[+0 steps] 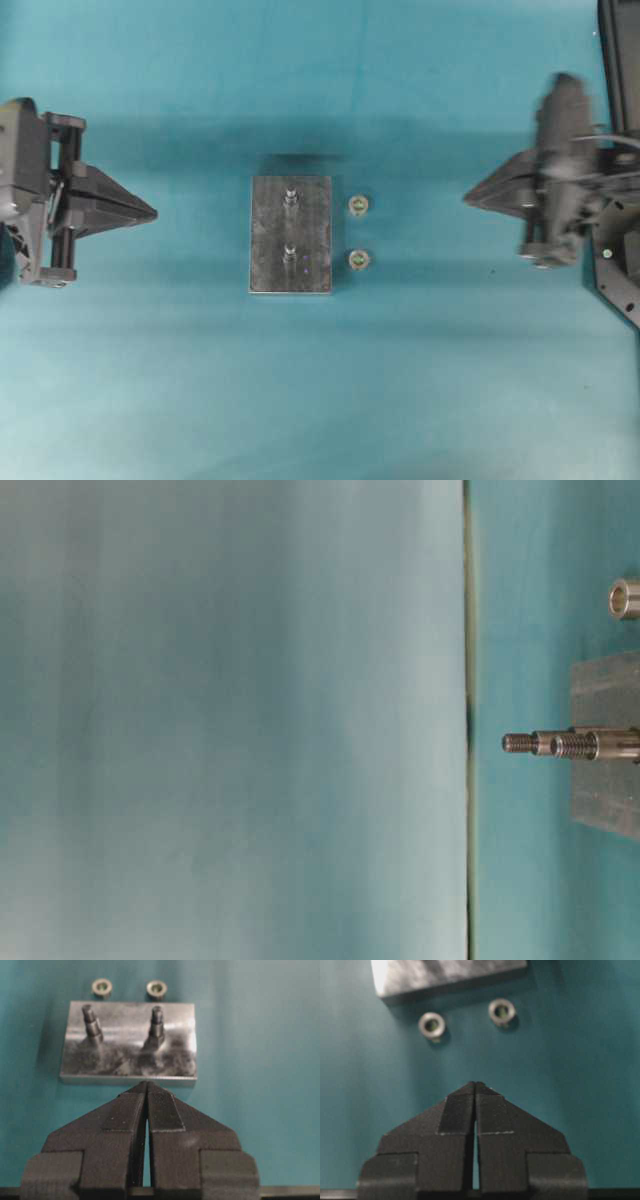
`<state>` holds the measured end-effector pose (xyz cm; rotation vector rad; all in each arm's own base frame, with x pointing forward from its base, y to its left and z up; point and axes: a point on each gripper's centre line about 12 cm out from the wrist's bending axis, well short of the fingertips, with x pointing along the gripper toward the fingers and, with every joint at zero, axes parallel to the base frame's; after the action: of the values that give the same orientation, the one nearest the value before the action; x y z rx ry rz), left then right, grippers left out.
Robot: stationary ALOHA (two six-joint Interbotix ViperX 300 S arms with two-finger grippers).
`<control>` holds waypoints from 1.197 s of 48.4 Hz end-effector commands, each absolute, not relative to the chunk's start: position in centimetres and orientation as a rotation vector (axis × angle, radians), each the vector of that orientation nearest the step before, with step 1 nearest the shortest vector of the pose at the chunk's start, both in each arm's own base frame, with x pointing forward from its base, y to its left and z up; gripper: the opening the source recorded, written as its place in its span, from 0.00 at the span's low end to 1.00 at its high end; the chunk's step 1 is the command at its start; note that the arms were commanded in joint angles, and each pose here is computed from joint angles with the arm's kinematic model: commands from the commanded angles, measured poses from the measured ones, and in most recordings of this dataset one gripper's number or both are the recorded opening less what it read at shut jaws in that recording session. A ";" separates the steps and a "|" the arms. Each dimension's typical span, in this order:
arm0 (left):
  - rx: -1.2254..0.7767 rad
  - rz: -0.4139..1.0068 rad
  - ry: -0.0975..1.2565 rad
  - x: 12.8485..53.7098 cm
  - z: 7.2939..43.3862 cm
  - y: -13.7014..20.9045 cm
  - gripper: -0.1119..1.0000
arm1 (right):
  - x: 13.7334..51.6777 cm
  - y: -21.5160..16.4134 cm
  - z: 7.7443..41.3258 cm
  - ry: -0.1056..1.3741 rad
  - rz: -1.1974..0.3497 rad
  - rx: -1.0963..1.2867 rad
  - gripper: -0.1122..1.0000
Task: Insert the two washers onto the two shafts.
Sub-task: 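Move the right gripper toward the upper metal washer beside the block, then lower the open right gripper around the upper washer and close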
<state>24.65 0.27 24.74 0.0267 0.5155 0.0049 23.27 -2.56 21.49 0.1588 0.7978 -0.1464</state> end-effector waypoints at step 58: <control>0.052 0.001 0.491 25.3 25.8 0.3 0.10 | 35.9 -5.1 12.1 1.018 -0.122 0.056 0.81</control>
<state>24.96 0.31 24.69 0.0472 0.5248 0.0007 35.10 -4.74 11.45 0.0596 1.0544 -0.1178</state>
